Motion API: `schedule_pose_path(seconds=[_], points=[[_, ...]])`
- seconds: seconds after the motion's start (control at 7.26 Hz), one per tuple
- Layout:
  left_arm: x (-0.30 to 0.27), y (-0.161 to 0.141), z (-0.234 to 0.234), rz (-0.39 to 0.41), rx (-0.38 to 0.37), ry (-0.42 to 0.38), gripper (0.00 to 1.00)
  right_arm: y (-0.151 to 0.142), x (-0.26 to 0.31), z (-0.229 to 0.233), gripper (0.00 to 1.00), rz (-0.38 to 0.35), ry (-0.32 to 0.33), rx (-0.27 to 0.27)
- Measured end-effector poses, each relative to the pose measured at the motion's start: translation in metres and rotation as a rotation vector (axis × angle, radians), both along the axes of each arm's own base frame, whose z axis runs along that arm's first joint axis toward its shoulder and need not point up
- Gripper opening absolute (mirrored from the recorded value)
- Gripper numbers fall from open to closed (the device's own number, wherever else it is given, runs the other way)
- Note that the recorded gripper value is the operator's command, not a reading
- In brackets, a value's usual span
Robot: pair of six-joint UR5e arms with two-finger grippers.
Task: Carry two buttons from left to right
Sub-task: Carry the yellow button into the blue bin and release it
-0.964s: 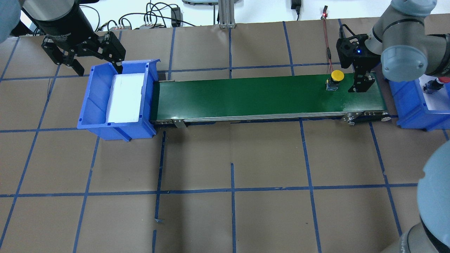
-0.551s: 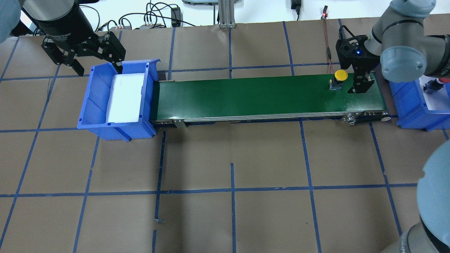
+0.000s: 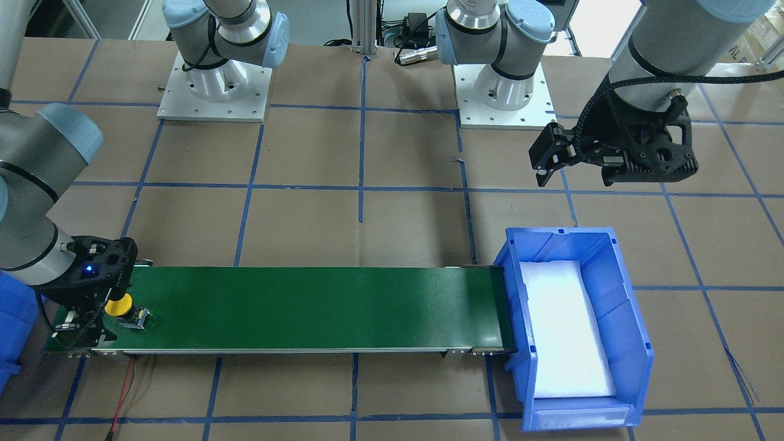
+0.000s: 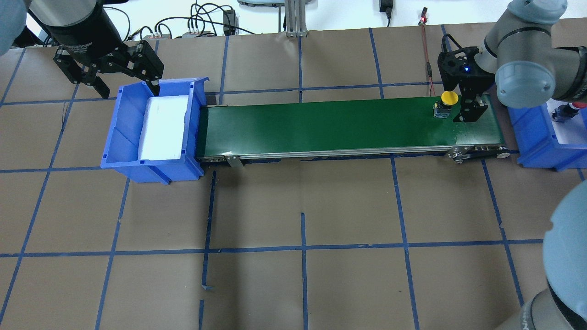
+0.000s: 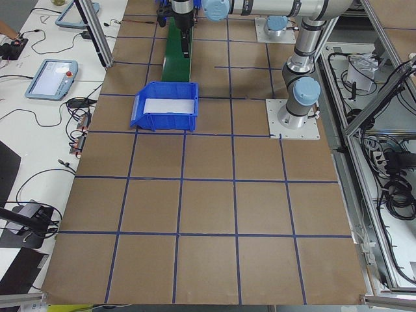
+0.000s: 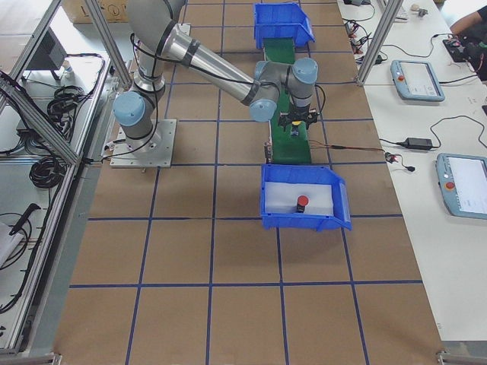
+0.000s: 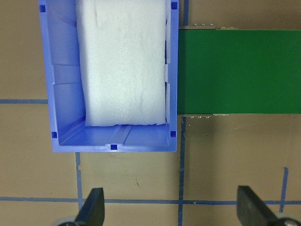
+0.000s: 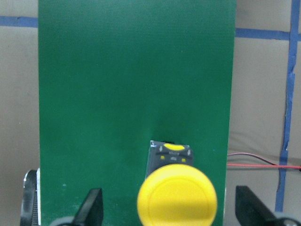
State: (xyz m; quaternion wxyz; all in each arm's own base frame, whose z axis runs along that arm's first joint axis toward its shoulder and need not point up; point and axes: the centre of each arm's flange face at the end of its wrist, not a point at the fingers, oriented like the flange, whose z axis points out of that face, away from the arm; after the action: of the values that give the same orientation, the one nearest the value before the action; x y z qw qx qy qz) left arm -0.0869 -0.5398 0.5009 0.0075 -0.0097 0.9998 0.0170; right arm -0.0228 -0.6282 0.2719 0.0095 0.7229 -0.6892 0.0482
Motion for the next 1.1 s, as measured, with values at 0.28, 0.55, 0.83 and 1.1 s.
schedule_pose_path(seconds=[0.28,0.55,0.83,1.1], points=[[0.0,0.0,0.0,0.0,-0.001,0.0,1.0,-0.002,-0.001,-0.001,0.21,0.001,0.001,-0.002],[0.0,0.0,0.0,0.0,-0.001,0.0,1.0,-0.003,-0.002,0.002,0.05,0.0,0.007,-0.007],[0.0,0.0,0.0,-0.001,0.0,0.0,1.0,-0.004,-0.008,0.015,0.04,-0.002,0.02,-0.027],[0.0,0.0,0.0,-0.001,-0.001,0.0,1.0,-0.007,-0.072,0.075,0.04,-0.048,0.046,-0.072]])
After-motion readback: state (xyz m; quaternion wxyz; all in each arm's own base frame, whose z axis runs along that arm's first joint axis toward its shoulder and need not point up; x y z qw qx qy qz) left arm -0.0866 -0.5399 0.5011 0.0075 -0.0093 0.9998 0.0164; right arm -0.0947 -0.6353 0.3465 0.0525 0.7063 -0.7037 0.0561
